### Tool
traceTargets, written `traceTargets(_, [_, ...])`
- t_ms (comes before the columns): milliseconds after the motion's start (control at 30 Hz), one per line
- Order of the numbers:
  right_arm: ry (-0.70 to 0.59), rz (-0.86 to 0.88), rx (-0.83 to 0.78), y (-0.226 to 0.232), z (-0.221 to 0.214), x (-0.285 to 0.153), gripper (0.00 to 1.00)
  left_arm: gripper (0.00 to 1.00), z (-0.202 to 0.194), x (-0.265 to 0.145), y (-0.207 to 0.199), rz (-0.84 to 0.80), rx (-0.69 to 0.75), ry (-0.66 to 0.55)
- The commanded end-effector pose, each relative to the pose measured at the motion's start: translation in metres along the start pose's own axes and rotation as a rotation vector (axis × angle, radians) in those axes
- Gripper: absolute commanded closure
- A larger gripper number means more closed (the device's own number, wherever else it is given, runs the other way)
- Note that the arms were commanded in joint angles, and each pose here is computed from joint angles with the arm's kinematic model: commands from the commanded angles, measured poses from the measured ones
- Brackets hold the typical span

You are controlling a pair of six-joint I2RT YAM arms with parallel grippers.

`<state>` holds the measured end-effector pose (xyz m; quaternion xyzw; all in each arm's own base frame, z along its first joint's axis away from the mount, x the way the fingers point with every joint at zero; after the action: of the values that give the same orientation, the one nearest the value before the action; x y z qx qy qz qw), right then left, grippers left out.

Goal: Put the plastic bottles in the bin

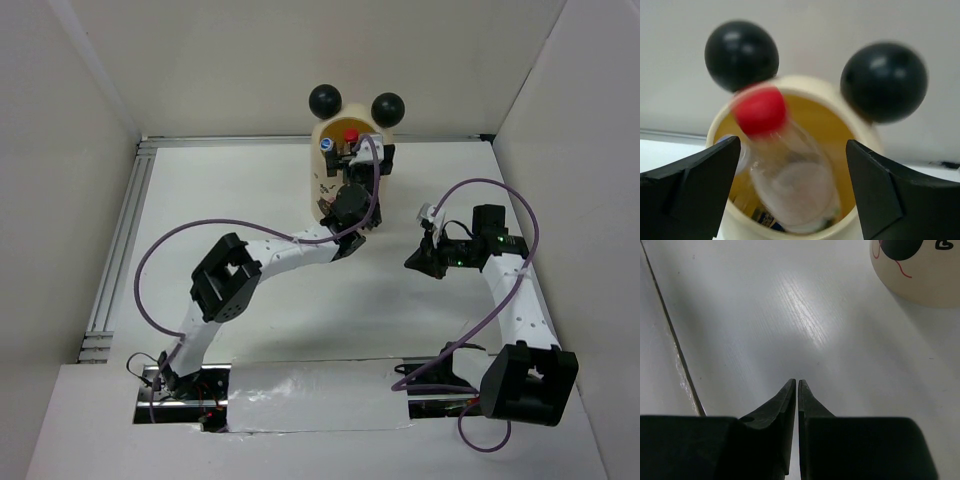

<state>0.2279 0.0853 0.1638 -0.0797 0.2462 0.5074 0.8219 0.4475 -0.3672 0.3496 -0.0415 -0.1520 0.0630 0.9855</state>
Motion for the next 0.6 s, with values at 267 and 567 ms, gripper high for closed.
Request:
traceTargets(267, [0.013, 0.006, -0.021, -0.001, -0.004, -0.003, 0.33, 0.0, 0.099, -0.017, 0.017, -0.058, -0.281, -0.011])
traceTargets(567, [-0.015, -0.055, 0.072, -0.014, 0.004, -0.003, 0.0, 0.0, 0.138, -0.065, 0.065, -0.215, -0.22, 0.146])
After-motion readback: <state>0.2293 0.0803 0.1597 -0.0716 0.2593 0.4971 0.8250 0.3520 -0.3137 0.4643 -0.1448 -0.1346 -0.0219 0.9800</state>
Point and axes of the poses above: each gripper's point midway between its finger pads, its own x axis out along the fingers, its own y axis along the line the jaws close on, z = x × y, the point moved 1 cm from there along -x, back along the fingers, and after that the axes turned 2 degrees about x, right-handed, at the moved point
